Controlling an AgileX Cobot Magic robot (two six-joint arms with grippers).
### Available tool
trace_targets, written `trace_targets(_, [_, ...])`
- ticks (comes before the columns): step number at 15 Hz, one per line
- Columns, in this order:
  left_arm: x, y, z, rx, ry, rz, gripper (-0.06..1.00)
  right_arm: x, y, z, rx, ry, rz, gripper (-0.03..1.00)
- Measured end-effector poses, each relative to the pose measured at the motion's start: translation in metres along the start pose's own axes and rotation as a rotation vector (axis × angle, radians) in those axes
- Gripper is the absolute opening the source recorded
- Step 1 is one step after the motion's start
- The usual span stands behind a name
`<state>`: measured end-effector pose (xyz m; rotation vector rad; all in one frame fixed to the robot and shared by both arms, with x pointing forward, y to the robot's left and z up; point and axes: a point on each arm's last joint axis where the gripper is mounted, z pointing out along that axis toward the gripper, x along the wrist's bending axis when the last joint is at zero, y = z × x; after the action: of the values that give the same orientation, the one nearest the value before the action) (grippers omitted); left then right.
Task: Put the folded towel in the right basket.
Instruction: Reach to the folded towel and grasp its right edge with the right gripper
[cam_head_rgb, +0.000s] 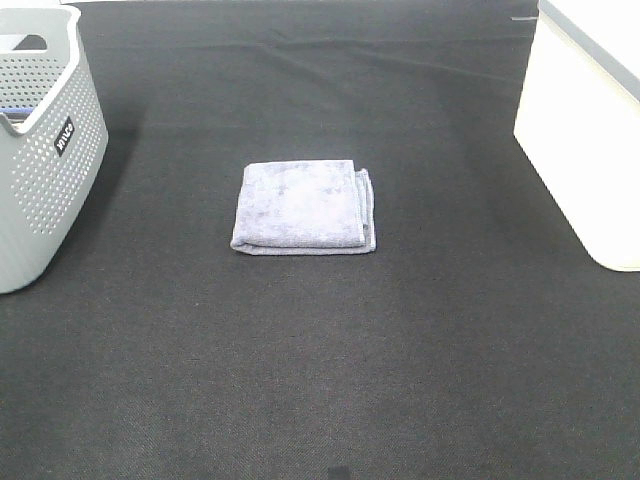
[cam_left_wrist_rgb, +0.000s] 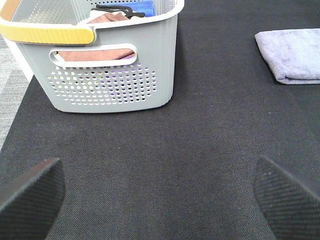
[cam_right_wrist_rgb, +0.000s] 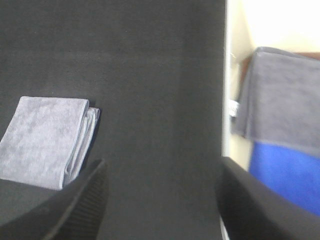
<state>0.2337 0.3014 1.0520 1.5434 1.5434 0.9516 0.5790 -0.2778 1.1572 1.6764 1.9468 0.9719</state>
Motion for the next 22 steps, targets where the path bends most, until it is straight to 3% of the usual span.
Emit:
trace_targets(3, [0.0,0.0,0.0,0.0,0.0,0.0,0.97,0.029,0.023,0.047,0.04,0.084,-0.072,0.6])
trace_targets(7, [0.0,0.0,0.0,0.0,0.0,0.0,0.97,0.075,0.017,0.124,0.193,0.2,-0.113,0.61])
trace_targets(10, [0.0,0.0,0.0,0.0,0.0,0.0,0.97,0.076,0.0,0.173,0.309,0.237,0.003,0.64])
trace_targets(15, [0.0,0.0,0.0,0.0,0.0,0.0,0.97,0.07,-0.051,0.258,0.582,0.297,0.076,0.71])
trace_targets(18, [0.0,0.0,0.0,0.0,0.0,0.0,0.97,0.067,-0.066,0.286,0.624,0.301,0.091,0.71])
trace_targets(22, [0.0,0.0,0.0,0.0,0.0,0.0,0.97,0.071,-0.089,0.317,0.664,0.403,0.147,0.72])
